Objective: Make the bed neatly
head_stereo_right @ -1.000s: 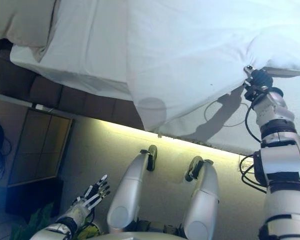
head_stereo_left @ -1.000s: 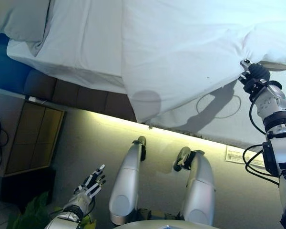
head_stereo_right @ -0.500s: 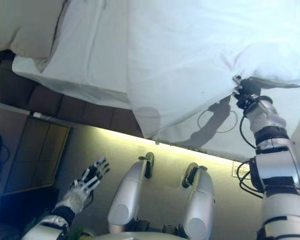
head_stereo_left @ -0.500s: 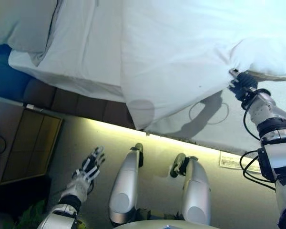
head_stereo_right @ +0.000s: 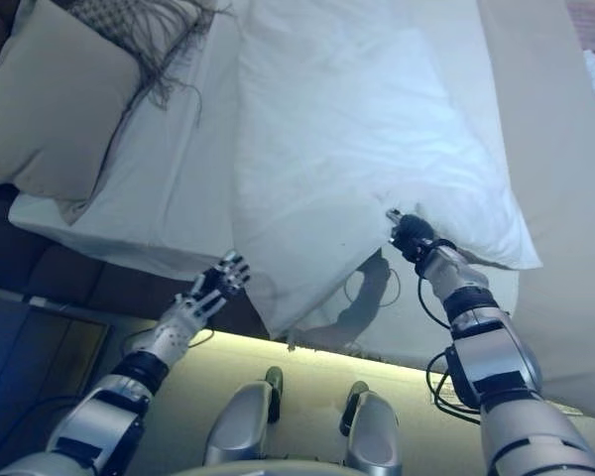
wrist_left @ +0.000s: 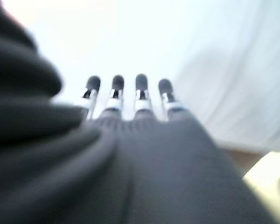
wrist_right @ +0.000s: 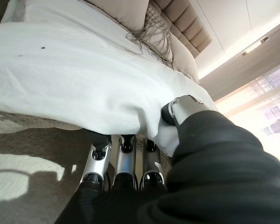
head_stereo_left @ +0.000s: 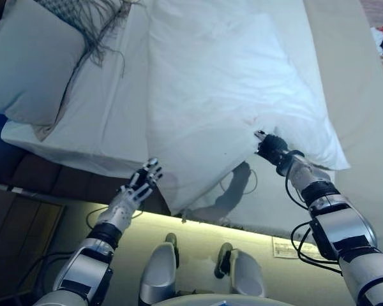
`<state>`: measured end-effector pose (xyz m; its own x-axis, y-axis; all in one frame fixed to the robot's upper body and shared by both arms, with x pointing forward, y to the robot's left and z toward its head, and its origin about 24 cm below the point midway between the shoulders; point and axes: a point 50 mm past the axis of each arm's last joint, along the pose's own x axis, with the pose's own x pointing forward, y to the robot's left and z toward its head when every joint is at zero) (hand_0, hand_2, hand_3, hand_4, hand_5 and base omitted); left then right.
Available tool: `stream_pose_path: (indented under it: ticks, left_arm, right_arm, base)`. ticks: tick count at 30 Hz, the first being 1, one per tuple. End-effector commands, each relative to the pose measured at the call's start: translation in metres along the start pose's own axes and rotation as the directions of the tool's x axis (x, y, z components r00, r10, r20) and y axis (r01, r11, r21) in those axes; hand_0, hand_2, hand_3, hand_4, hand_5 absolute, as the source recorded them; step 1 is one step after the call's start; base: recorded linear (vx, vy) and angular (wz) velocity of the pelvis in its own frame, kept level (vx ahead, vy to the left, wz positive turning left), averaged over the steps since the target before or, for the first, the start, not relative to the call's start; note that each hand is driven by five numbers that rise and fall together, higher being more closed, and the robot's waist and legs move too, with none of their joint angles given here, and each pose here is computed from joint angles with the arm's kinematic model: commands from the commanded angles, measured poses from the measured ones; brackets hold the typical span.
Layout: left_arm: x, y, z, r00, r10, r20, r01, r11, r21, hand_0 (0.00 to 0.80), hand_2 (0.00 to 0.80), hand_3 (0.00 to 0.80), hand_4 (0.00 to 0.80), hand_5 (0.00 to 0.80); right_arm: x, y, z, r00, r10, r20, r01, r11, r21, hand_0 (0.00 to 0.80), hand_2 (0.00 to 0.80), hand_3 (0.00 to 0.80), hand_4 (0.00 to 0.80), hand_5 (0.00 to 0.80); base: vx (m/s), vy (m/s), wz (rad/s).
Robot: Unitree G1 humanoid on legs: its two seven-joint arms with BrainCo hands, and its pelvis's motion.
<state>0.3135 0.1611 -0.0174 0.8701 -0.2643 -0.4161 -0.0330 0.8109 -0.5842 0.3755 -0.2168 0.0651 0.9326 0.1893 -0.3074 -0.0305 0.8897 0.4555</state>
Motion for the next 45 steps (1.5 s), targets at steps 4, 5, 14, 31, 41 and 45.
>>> stream_pose_path:
  ticks: [4, 5, 14, 31, 41, 45]
  left_arm:
    - [0.018, -0.058, -0.007, 0.965, -0.253, -0.072, 0.232, 0.948, -0.219, 0.0, 0.0, 0.0, 0.0, 0.0]
    - [0.019, -0.062, -0.006, 0.96, -0.267, -0.083, 0.238, 0.936, -0.26, 0.0, 0.0, 0.0, 0.0, 0.0]
    - [0.024, -0.076, -0.044, 0.964, -0.201, -0.175, 0.048, 0.777, -0.628, 0.0, 0.0, 0.0, 0.0, 0.0]
    - [0.021, -0.108, -0.088, 0.907, -0.131, -0.401, -0.214, 0.675, -0.706, 0.0, 0.0, 0.0, 0.0, 0.0]
    - [0.021, -0.128, -0.081, 0.914, -0.34, -0.22, 0.027, 0.594, -0.804, 0.0, 0.0, 0.0, 0.0, 0.0]
    - [0.022, -0.154, -0.061, 0.897, -0.443, 0.001, 0.252, 0.508, -0.824, 0.0, 0.0, 0.0, 0.0, 0.0]
  right_arm:
    - [0.011, 0.069, 0.038, 0.949, 0.216, 0.228, -0.222, 0.975, 0.003, 0.8, 0.8, 0.8, 0.8, 0.8]
    - [0.011, 0.074, 0.039, 0.944, 0.23, 0.239, -0.237, 0.971, 0.004, 0.8, 0.8, 0.8, 0.8, 0.8]
    - [0.014, 0.118, 0.049, 0.889, 0.313, 0.334, -0.364, 0.926, 0.1, 0.8, 0.8, 0.8, 0.8, 0.8]
    - [0.008, 0.149, 0.047, 0.84, 0.383, 0.385, -0.443, 0.893, 0.078, 0.8, 0.8, 0.8, 0.8, 0.8]
    - [0.007, 0.154, 0.052, 0.831, 0.405, 0.381, -0.459, 0.887, 0.058, 0.8, 0.8, 0.8, 0.8, 0.8]
    - [0.009, 0.149, 0.049, 0.838, 0.4, 0.372, -0.452, 0.89, 0.062, 0.8, 0.8, 0.8, 0.8, 0.8]
  base:
    - [-0.062, -0.14, -0.04]
    - [-0.17, -0.264, -0.04]
    - [-0.069, -0.227, -0.05]
    - [-0.01, -0.065, -0.02]
    - [-0.016, -0.002, 0.0]
    - [0.0, 0.0, 0.0]
